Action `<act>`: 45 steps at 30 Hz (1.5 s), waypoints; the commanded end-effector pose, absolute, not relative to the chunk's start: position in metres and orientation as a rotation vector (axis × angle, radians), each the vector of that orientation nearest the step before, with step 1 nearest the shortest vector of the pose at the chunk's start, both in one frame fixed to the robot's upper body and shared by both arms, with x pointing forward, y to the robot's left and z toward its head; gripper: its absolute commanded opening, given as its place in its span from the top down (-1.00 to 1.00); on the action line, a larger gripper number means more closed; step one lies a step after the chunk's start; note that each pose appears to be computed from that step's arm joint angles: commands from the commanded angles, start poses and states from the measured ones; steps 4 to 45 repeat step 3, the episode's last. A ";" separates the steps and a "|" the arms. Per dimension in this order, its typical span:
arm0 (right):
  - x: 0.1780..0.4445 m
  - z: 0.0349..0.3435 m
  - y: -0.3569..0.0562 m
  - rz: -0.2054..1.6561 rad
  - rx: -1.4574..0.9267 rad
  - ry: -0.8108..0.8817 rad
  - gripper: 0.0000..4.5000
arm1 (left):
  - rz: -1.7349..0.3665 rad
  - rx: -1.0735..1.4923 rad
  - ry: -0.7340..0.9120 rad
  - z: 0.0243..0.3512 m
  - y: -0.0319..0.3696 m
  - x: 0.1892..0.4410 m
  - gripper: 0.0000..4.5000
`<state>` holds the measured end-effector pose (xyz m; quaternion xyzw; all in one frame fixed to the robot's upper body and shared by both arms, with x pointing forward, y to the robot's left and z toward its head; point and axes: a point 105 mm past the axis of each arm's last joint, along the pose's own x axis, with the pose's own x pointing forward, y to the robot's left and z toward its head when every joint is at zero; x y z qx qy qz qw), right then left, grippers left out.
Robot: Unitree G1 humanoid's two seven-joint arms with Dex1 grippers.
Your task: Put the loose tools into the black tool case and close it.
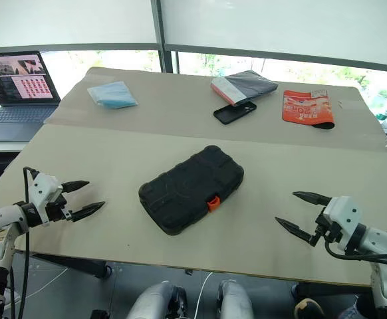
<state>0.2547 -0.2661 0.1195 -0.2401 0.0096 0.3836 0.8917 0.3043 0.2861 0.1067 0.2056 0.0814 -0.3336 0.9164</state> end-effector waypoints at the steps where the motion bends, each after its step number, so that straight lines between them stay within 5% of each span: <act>1: 0.255 0.126 -0.270 0.780 -0.531 -0.029 -0.97 | -0.661 0.475 0.114 0.117 0.284 0.308 -1.00; 45: 0.257 0.122 -0.268 0.782 -0.531 -0.030 -0.97 | -0.655 0.475 0.106 0.116 0.282 0.310 -1.00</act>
